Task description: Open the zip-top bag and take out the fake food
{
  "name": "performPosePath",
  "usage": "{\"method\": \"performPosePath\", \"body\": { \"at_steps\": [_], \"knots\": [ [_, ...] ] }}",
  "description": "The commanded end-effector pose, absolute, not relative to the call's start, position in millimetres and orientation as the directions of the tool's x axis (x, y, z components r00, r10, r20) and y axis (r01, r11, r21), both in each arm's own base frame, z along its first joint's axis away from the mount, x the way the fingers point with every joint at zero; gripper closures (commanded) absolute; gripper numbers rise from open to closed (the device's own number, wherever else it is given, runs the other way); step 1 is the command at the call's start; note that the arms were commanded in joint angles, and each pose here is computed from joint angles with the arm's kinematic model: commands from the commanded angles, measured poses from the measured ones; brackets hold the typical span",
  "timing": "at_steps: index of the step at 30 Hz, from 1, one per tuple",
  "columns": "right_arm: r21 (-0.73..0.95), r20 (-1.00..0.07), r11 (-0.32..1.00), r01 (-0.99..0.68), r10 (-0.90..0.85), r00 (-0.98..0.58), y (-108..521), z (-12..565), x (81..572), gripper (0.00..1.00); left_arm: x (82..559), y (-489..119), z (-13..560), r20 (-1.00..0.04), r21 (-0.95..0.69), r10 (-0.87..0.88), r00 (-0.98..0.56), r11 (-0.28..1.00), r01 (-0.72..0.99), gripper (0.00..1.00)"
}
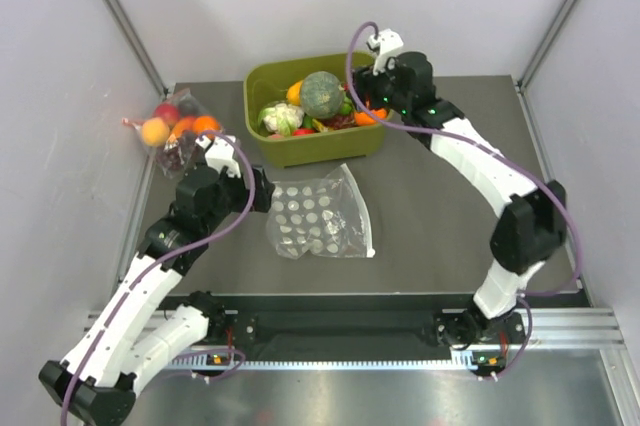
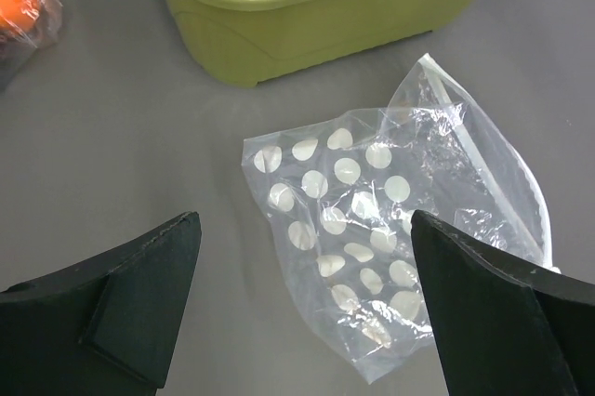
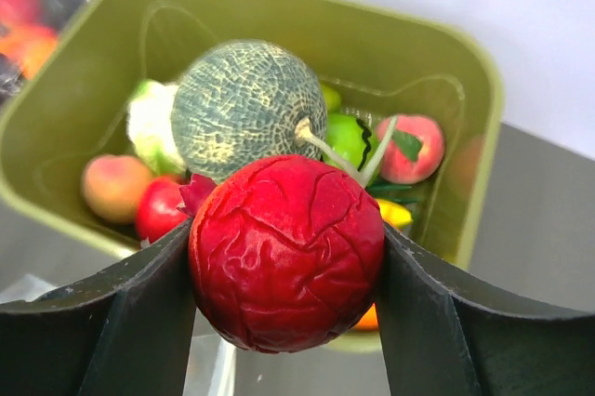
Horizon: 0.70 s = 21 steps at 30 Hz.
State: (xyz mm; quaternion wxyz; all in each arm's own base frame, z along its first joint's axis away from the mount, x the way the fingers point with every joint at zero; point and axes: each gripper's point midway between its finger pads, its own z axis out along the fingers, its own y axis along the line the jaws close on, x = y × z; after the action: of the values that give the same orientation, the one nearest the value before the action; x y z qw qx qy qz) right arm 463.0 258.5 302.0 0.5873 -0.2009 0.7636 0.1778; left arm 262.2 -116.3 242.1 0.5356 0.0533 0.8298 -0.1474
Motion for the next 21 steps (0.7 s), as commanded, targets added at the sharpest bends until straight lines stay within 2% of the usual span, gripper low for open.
{"method": "performPosePath", "body": {
  "at_steps": [1, 3, 5, 9, 10, 11, 15, 16, 17, 18, 21],
  "knots": [
    [0.030, -0.967, 0.852, -0.523, -0.107, -0.229, 268, 304, 493, 0.66, 258, -110, 250, -0.938, -0.150, -0.049, -0.344, 0.950, 0.274, 0.01],
    [0.040, -0.955, 0.867, -0.497, -0.113, -0.274, 269, 279, 511, 0.65, 258, -107, 253, -0.943, -0.150, -0.058, -0.327, 0.953, 0.262, 0.01],
    [0.055, -0.955, 0.872, -0.487, -0.096, -0.280, 271, 278, 524, 0.64, 258, -105, 246, -0.940, -0.142, -0.050, -0.337, 0.957, 0.254, 0.01],
    [0.080, -0.936, 0.868, -0.491, -0.105, -0.337, 278, 246, 538, 0.58, 259, -110, 231, -0.917, -0.148, -0.034, -0.397, 0.954, 0.259, 0.01],
    [0.084, -0.934, 0.871, -0.484, -0.100, -0.343, 278, 243, 539, 0.54, 260, -111, 229, -0.914, -0.148, -0.033, -0.404, 0.955, 0.257, 0.01],
    [0.091, -0.931, 0.873, -0.479, -0.096, -0.351, 278, 239, 539, 0.45, 260, -111, 229, -0.912, -0.147, -0.030, -0.409, 0.955, 0.258, 0.01],
    [0.081, -0.923, 0.887, -0.454, -0.105, -0.370, 274, 222, 542, 0.20, 259, -113, 227, -0.910, -0.152, -0.029, -0.414, 0.952, 0.266, 0.01],
    [0.077, -0.923, 0.893, -0.444, -0.105, -0.371, 272, 220, 542, 0.18, 259, -113, 228, -0.912, -0.153, -0.032, -0.409, 0.951, 0.267, 0.01],
    [0.071, -0.922, 0.894, -0.442, -0.110, -0.370, 271, 219, 542, 0.06, 258, -113, 228, -0.913, -0.152, -0.031, -0.408, 0.951, 0.268, 0.01],
    [0.067, -0.926, 0.895, -0.441, -0.109, -0.362, 269, 222, 541, 0.01, 258, -112, 228, -0.913, -0.151, -0.032, -0.407, 0.952, 0.265, 0.01],
    [0.058, -0.939, 0.893, -0.447, -0.103, -0.327, 268, 237, 537, 0.00, 259, -111, 227, -0.913, -0.148, -0.029, -0.407, 0.953, 0.263, 0.01]
  ]
}}
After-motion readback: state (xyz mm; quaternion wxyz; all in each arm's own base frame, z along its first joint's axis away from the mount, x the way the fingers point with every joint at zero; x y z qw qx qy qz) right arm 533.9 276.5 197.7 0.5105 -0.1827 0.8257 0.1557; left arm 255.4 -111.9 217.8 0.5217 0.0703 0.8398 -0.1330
